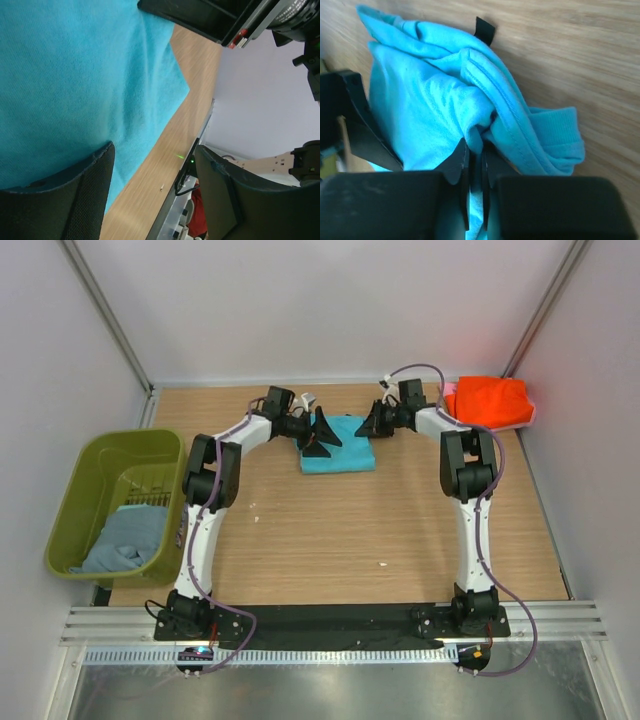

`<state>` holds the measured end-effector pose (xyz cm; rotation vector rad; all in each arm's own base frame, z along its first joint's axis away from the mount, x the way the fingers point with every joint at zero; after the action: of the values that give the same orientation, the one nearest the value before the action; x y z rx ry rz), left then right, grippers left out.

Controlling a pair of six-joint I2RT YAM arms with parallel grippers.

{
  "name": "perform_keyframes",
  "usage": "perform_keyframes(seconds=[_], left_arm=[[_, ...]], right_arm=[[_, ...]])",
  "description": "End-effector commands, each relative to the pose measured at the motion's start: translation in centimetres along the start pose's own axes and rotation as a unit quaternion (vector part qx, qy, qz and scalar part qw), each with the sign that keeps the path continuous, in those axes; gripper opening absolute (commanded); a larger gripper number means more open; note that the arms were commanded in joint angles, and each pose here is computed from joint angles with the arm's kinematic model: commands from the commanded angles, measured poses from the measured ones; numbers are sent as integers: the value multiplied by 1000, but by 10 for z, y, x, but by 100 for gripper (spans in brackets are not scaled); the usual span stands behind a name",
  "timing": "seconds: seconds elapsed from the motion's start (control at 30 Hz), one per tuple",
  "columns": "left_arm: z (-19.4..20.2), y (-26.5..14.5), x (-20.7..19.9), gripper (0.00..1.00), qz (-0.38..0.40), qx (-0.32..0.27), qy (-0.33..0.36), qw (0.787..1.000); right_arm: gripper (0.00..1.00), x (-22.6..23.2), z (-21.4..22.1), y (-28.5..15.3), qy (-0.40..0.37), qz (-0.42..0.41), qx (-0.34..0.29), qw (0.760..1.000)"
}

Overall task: Fold and stack the t-shirts
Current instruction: Neatly place the folded tshirt to the corner

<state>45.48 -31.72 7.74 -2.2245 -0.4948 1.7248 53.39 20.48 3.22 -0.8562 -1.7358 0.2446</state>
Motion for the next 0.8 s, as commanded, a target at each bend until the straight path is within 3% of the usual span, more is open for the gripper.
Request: perform_keyframes(seconds=[0.0,0.17,0.3,0.37,0.77], left_arm=[[-17,-13,-14,66,-13,-15,51,998],[-40,-50,-16,70,-98,-43,124,986],[-56,-92,-20,73,-163,-54,191,967],[-53,-107,-13,73,-187,-45,189,963],[-31,-113,-9,68,-187,-17,179,966]], right_arm=[[2,-11,14,-21,-66,77,26,994],[1,7,-17,-57,-200,115,-2,973],[1,13,-36,-86,-258,150,-26,954],[1,17,-44,-103,-291,169,-34,941],[1,-44,-120,-223,-303,304,-117,896]])
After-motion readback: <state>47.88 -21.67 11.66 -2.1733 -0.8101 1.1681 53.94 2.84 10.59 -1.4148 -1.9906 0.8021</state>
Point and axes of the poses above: each gripper's point midway between its finger pads, its own y axis out along the fingers, its own x axis along the line the jaws close on, z = x × y, the point moved 1 cm from there along -y, back along the fingers, and after that the axes turned 10 degrees about y, right-handed, at the moved point
